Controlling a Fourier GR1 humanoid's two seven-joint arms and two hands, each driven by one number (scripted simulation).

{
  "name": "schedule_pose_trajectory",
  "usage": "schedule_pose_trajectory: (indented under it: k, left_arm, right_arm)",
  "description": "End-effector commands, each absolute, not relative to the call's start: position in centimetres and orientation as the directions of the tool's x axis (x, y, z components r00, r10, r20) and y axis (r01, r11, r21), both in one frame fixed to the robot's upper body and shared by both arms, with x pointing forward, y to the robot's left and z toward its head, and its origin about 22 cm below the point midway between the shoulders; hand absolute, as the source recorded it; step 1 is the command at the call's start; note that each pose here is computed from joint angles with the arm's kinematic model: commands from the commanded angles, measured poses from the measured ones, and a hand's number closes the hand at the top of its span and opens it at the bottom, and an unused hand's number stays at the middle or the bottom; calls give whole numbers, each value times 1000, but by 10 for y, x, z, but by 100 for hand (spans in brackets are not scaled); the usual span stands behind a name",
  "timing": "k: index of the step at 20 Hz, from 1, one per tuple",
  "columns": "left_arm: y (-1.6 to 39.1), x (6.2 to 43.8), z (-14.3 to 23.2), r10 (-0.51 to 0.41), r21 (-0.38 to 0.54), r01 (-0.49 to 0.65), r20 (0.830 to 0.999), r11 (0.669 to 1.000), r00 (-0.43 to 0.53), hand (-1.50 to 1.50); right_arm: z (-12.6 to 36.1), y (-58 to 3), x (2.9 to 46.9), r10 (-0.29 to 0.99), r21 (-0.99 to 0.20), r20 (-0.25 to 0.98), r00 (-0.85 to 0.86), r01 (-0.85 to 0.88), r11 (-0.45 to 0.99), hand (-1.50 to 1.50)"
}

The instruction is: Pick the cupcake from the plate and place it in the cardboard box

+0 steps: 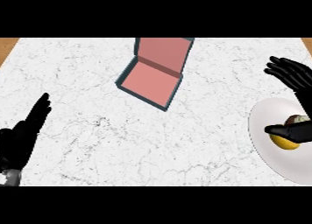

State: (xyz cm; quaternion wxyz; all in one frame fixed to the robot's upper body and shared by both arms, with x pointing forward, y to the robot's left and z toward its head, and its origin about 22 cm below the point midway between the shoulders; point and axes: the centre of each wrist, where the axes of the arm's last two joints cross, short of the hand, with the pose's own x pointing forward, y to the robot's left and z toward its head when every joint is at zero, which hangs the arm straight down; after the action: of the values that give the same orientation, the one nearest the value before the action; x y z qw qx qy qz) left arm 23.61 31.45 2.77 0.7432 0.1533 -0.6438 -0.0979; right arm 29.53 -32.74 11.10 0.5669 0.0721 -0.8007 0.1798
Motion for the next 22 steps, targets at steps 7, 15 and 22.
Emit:
schedule_pose_trajectory:
  k: [7,15,22]
  left_arm:
    - [274,244,14,-350,356,-59,932,933,91,0]
    - [276,250,27,-354,359,-72,932,931,79,0]
    - [286,244,16,-362,368,-58,928,928,91,0]
  right_arm:
    - [105,-456,306,169,-328,889,-425,-334,884,-150]
    - [177,-465,302,619,-764,643,-450,-433,478,-150]
    - [171,-453,305,768,-817,438,-468,-564,122,-150]
